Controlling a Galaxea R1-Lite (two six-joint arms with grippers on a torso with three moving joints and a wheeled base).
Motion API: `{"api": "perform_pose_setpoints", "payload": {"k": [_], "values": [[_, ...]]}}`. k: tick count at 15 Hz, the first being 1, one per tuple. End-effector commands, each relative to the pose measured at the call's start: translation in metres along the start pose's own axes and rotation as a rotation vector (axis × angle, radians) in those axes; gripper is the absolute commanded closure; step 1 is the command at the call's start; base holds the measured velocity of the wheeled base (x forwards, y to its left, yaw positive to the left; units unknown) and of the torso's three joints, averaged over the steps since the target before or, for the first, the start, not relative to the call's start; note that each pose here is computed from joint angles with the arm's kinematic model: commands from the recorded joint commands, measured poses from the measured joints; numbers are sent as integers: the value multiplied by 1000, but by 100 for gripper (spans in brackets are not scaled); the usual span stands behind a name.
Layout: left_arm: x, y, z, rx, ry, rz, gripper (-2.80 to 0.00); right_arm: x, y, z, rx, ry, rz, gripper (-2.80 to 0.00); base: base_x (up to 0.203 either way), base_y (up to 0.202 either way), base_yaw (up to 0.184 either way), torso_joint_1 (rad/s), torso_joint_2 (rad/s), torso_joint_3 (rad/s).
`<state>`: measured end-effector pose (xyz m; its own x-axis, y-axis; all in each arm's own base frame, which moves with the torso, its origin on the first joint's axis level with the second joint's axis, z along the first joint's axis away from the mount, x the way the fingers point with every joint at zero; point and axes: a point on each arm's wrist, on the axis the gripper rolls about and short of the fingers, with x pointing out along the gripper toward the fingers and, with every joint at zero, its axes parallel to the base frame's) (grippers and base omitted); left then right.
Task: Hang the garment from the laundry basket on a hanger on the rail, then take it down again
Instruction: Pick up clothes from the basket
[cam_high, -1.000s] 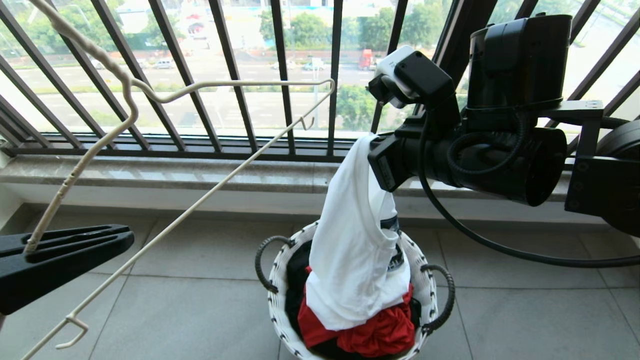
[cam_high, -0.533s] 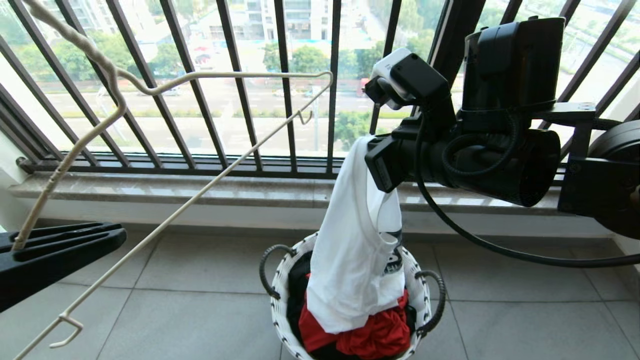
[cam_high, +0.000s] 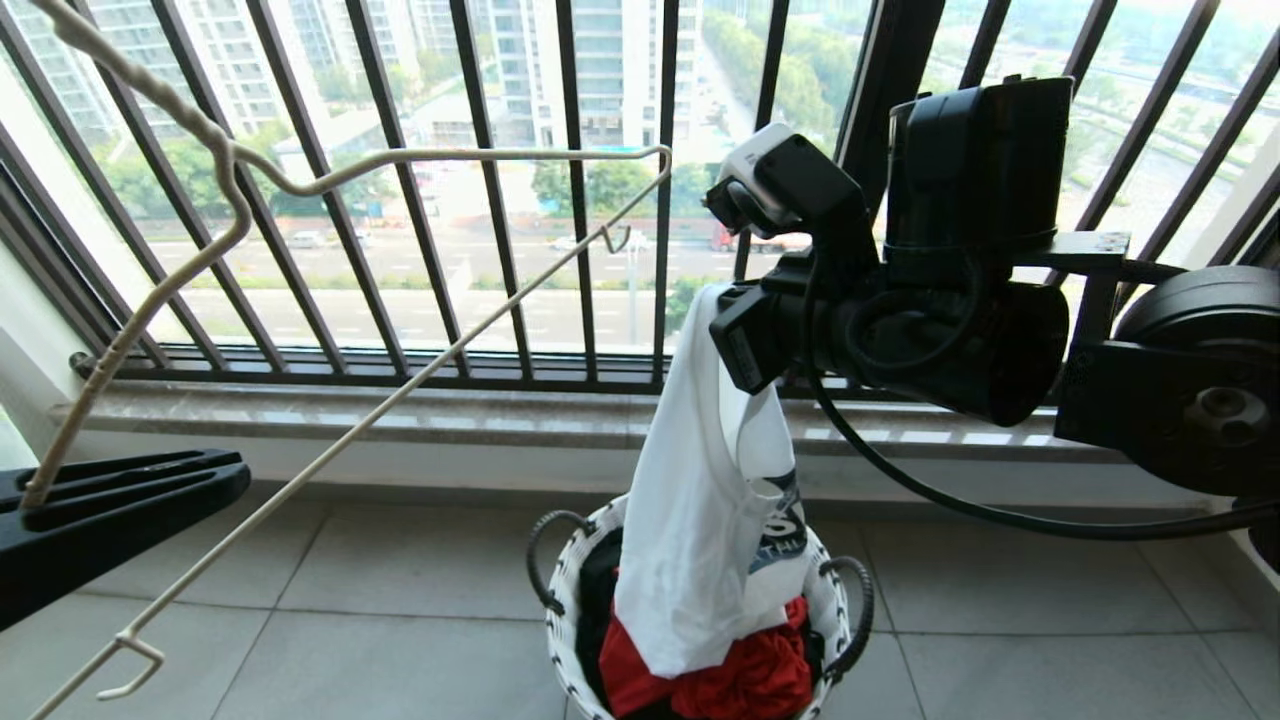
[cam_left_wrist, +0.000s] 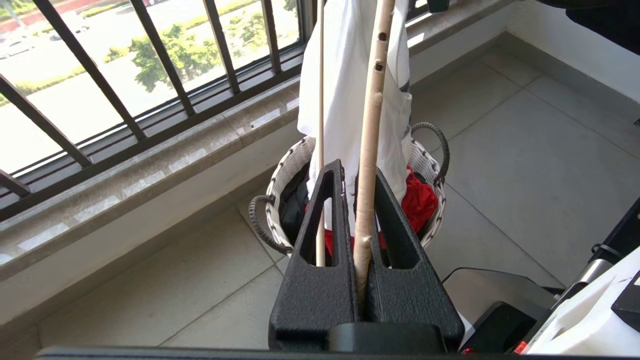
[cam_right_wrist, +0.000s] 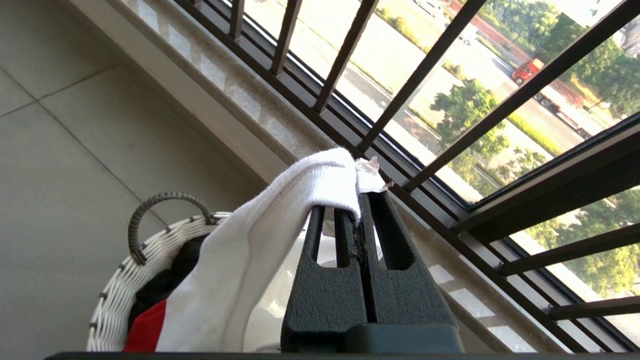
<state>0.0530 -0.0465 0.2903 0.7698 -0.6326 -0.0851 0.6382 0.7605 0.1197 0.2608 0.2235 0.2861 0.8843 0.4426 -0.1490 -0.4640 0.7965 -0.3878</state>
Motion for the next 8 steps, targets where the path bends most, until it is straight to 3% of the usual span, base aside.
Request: {"api": "perform_pose_setpoints", "payload": {"k": [1,8], "values": [[1,0,0,0,4,0,0,3,4,-8,-9,24,9,0,0,0,0,2,2,200],[0,0,0,0,-1,1,0,4,5,-11,-8,23,7,0,0,0,0,1,4,203]]}}
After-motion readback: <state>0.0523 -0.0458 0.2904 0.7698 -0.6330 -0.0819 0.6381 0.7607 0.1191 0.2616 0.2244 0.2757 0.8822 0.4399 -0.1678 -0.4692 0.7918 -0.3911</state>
